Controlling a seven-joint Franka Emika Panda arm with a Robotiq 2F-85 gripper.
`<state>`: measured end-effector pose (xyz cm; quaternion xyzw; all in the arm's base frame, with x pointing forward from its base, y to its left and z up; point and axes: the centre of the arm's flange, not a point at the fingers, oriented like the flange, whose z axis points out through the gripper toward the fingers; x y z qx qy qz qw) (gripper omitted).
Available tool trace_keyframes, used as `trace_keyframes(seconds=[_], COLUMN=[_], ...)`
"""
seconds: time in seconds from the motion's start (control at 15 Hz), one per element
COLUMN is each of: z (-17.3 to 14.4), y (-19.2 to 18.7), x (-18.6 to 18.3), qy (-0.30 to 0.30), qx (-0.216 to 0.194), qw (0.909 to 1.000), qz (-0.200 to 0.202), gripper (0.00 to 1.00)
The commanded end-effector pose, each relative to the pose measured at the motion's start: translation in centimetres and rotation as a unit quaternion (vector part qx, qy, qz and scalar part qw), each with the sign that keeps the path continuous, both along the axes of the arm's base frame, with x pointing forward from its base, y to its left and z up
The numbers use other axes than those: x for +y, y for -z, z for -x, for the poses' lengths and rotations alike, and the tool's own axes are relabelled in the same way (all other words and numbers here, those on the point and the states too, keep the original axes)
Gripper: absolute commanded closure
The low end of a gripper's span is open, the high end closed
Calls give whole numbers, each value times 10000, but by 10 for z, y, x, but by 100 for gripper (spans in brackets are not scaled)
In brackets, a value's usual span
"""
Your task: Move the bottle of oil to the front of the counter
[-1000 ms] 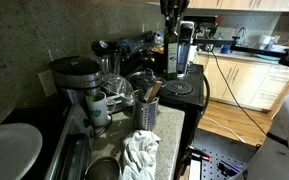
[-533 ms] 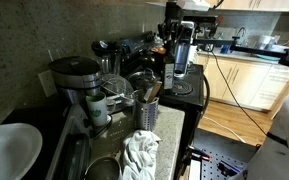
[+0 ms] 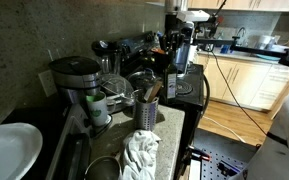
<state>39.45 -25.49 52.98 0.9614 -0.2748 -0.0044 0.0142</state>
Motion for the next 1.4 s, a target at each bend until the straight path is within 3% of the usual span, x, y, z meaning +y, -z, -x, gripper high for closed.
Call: trace_keyframes(seconds=[0.0, 0.47, 1.33], z=[18, 24, 33], y=[10, 52, 73], x=[13, 16, 26], qy=[27, 80, 133], qx=[-148, -320, -878], qw=[9999, 9995, 9960], qz=[83, 7, -87], gripper=[87, 87, 87])
